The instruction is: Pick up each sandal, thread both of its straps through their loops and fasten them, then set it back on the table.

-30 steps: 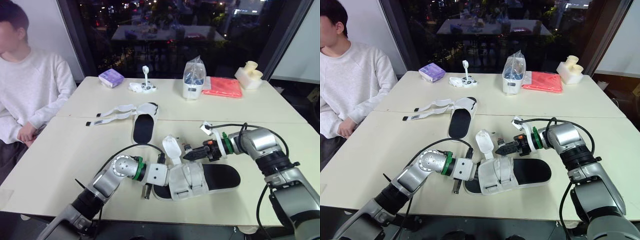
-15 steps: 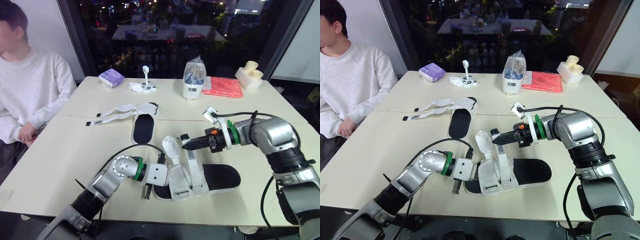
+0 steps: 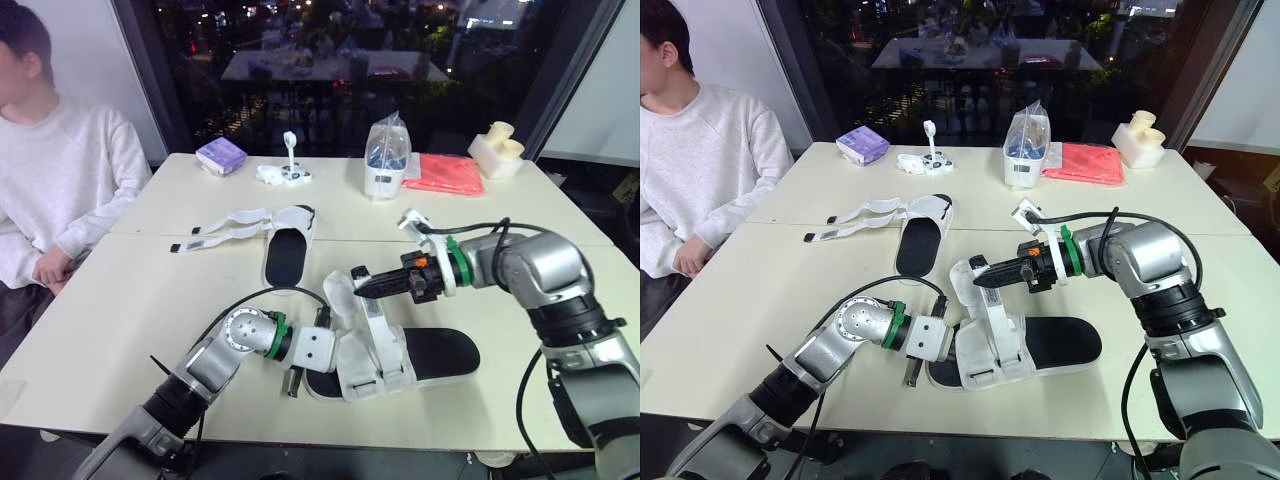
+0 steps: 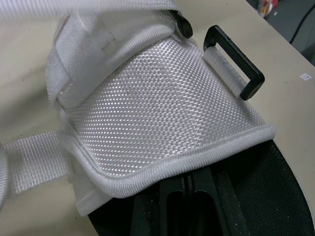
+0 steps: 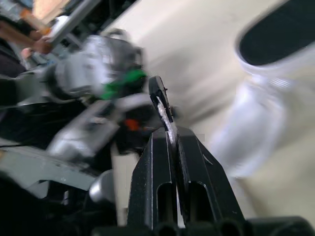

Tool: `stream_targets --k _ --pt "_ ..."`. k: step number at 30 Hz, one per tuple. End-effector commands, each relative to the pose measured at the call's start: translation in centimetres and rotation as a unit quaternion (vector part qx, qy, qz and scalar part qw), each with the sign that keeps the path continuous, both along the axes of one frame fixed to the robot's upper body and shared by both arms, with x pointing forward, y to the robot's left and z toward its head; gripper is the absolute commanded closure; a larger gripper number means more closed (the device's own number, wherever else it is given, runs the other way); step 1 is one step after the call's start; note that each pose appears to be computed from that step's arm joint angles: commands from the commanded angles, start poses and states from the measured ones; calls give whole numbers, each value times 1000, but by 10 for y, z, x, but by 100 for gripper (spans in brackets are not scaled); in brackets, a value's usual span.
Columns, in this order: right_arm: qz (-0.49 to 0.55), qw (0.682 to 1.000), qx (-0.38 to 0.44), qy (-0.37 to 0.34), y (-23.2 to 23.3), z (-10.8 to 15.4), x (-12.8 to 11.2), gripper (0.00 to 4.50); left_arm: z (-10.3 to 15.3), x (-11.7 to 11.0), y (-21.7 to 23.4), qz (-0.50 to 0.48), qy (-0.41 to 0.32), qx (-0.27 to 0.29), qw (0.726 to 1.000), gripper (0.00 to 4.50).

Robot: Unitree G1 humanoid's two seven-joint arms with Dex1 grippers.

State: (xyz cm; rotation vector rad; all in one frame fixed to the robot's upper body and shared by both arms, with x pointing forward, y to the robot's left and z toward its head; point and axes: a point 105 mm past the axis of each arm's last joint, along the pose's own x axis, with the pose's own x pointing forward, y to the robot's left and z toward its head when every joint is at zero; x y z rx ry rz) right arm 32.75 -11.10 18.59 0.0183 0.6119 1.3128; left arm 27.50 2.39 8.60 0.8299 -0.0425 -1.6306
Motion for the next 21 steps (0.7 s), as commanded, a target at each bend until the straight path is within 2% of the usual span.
stream_targets --k 1,6,11,14,20,21 --pt "-21 1000 -6 -16 -6 -7 18 444 -61 -28 13 -31 81 113 990 450" --pt "-39 999 -22 1 -10 -29 30 444 -61 -28 13 -26 81 110 990 450" --pt "-47 996 -72 5 -16 -57 34 444 -61 -27 14 -19 82 109 990 450" --pt "-33 994 -101 4 -18 -74 30 353 -61 -28 15 -17 82 109 991 450" --pt "-10 990 -139 -31 -20 -86 26 54 -62 -30 15 -17 83 108 991 450" --pt "-11 989 -144 -43 -20 -87 28 54 -62 -30 15 -16 84 108 991 450"
